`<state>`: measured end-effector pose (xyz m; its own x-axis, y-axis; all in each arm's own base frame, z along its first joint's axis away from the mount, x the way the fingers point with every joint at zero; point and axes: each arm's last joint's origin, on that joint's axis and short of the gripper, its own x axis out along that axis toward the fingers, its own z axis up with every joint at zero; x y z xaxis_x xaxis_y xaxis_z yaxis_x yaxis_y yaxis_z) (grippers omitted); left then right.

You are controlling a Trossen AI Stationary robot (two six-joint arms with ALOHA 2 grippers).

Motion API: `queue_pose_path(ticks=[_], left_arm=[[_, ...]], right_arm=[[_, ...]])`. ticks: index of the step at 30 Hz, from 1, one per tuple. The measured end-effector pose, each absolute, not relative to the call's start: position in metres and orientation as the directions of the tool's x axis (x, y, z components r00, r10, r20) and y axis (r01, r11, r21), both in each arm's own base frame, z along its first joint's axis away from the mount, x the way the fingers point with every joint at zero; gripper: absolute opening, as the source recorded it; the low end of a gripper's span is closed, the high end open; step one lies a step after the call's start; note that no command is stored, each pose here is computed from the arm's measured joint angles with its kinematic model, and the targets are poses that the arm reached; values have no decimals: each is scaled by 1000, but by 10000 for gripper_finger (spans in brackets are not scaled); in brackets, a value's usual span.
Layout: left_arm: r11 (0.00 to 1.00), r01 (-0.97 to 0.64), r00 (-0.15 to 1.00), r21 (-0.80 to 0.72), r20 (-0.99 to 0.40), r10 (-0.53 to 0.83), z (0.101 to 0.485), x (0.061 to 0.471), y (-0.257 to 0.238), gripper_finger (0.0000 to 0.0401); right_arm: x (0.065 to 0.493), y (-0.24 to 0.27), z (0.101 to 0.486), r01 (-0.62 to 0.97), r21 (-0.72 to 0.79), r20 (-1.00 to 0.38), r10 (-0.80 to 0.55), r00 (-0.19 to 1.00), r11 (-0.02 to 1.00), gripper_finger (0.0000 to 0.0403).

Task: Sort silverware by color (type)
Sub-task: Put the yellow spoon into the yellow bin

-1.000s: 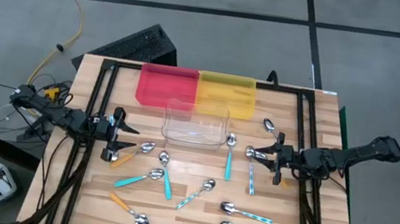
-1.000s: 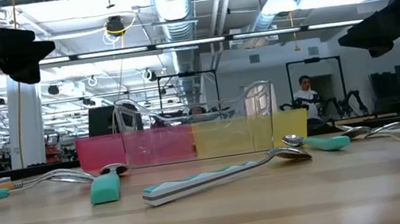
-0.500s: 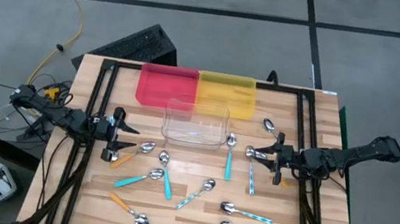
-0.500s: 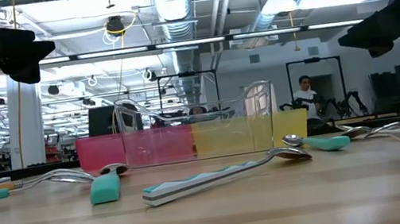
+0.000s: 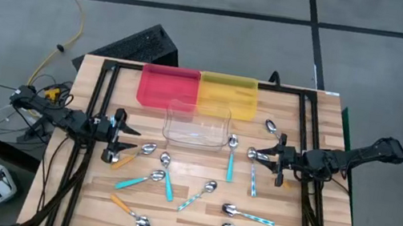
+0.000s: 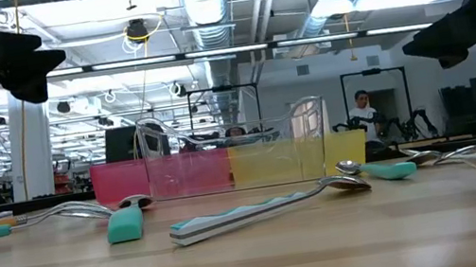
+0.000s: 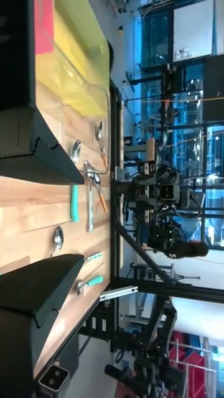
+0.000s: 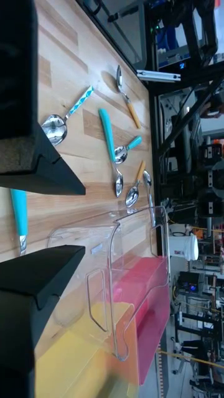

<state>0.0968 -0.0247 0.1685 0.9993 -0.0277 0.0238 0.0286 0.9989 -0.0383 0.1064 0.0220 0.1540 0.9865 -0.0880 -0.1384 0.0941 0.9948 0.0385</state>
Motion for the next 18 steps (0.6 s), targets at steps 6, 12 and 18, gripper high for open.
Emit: queue_pose_path(ticks=[6, 12, 18], left_arm=[[998, 29, 999, -55, 25, -28, 169, 97, -25, 180], [995, 31, 999, -91, 25, -29, 169, 97, -25, 180], [990, 31, 999, -136, 24, -28, 168, 97, -25, 180]], right_arm=[[106, 22, 154, 98, 39, -136, -92, 986, 994, 166], [107, 22, 159, 98, 120, -92, -87, 992, 988, 166], [107, 22, 164, 96, 295, -41, -87, 995, 951, 166]])
